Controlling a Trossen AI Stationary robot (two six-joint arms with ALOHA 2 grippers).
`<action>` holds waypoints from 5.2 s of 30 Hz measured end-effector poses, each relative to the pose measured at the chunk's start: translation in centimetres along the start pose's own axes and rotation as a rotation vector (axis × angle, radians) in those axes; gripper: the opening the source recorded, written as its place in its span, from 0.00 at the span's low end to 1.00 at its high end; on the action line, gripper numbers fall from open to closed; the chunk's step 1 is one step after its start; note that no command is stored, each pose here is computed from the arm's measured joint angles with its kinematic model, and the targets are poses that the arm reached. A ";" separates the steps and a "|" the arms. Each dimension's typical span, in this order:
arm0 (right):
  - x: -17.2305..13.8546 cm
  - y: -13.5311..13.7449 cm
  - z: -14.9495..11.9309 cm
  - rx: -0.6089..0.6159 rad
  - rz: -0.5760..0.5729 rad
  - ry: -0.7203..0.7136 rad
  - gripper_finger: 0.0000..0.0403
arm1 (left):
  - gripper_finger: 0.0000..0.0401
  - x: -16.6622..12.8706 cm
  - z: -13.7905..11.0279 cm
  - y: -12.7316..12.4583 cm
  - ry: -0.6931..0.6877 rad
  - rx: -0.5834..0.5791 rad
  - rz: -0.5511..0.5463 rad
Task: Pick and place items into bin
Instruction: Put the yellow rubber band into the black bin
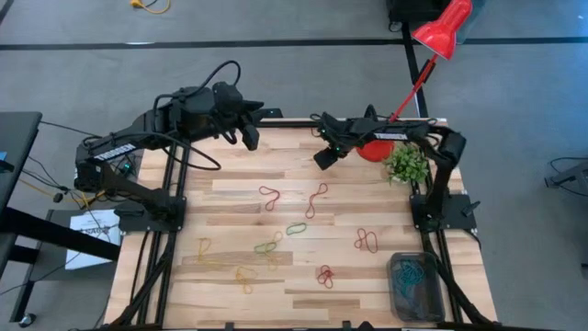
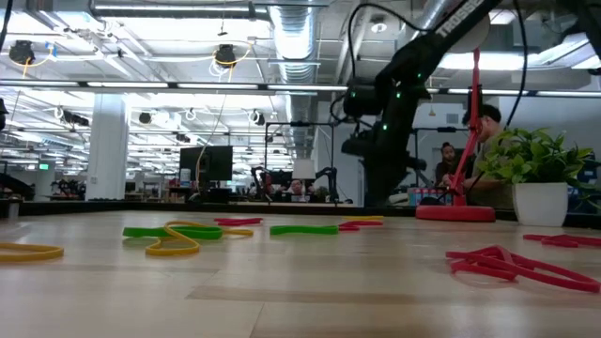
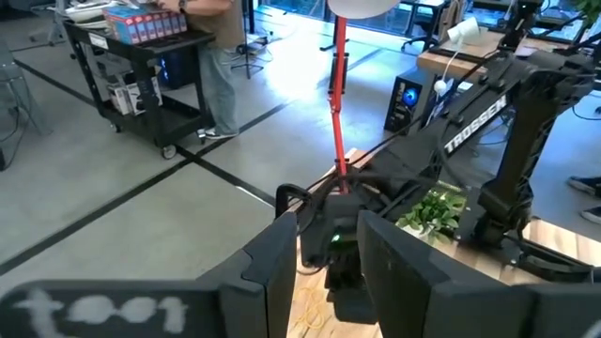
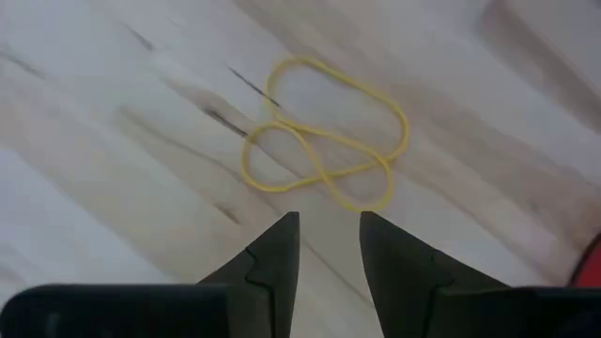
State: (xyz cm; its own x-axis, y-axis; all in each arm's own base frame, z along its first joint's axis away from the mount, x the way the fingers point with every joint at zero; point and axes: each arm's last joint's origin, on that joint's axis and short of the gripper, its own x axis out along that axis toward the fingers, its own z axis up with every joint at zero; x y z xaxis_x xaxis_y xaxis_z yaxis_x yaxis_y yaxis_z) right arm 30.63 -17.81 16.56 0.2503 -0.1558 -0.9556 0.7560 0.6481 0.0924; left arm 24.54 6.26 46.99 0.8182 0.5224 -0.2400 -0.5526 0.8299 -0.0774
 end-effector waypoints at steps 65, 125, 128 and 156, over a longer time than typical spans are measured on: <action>3.4 0.1 1.0 0.233 -0.058 -0.094 0.26 | 0.26 0.0 -0.1 -0.1 0.007 -0.006 -0.001; 3.0 3.3 -1.2 0.079 -0.042 -0.019 0.32 | 0.26 0.0 -0.4 -0.1 0.039 -0.010 -0.022; 3.0 3.5 -1.3 0.071 -0.051 -0.021 0.31 | 0.26 0.0 -0.4 -0.1 0.039 -0.010 -0.022; 4.7 5.4 -1.9 -0.083 -0.044 -0.002 0.02 | 0.26 0.0 -0.6 -0.1 0.058 -0.018 -0.018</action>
State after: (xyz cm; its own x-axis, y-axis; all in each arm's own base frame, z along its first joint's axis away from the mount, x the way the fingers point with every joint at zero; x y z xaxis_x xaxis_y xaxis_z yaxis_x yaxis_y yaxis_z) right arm 34.69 -13.63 12.01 0.2196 -0.1867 -0.9576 0.7132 0.7004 0.0270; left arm 24.49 6.10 46.45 0.8177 0.4948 -0.2943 -0.5410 0.8352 -0.0990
